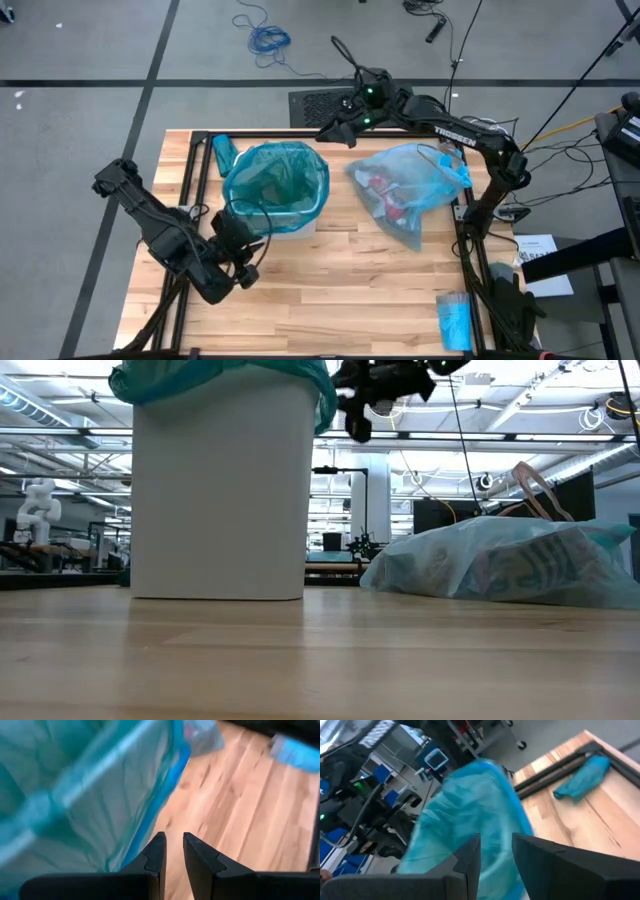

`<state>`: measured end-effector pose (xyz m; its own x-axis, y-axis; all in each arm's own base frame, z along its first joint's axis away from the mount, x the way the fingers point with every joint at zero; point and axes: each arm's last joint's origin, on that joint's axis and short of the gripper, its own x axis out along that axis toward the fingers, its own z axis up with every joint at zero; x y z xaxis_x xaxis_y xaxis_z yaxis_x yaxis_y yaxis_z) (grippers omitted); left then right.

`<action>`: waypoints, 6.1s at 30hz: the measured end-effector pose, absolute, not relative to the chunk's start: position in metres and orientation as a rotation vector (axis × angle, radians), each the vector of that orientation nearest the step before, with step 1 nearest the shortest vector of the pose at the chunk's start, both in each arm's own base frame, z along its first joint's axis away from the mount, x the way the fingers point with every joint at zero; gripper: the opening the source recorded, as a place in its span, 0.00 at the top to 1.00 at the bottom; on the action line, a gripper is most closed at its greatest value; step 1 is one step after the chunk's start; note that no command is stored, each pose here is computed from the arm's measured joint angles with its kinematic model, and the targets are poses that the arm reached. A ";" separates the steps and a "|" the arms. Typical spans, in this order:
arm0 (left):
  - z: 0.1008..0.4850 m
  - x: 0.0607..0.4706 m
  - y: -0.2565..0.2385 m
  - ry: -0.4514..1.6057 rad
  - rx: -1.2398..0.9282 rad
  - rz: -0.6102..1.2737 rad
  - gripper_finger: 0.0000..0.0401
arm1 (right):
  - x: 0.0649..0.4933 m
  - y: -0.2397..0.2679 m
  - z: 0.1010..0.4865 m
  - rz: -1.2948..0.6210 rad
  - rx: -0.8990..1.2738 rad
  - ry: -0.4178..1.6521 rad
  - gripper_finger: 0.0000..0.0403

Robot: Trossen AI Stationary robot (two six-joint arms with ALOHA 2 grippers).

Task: Place trash/remove bag and relplace
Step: Insert the blue trash bag into the white trash bin

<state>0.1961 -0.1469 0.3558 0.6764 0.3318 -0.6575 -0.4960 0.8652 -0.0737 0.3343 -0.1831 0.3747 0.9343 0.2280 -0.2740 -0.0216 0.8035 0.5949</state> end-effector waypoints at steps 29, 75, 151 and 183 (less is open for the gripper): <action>0.449 0.131 -0.013 0.557 -0.260 0.709 0.75 | 0.330 -0.108 0.401 0.169 0.510 0.400 0.74; 0.417 0.158 0.040 0.800 -0.201 0.848 1.00 | 0.342 -0.035 0.394 0.055 0.404 0.502 0.79; 0.355 0.189 0.174 0.970 -0.749 0.069 1.00 | 0.343 0.039 0.228 -0.208 0.927 0.067 0.79; 0.414 0.096 0.092 0.893 -0.661 0.507 0.94 | 0.329 0.036 0.246 -0.174 0.925 0.115 0.79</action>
<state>0.0960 0.0923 0.4140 0.5353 0.1293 -0.8347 -0.6501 0.6940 -0.3094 0.3294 0.0364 0.2462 0.9798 -0.0999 -0.1732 0.1985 0.5894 0.7831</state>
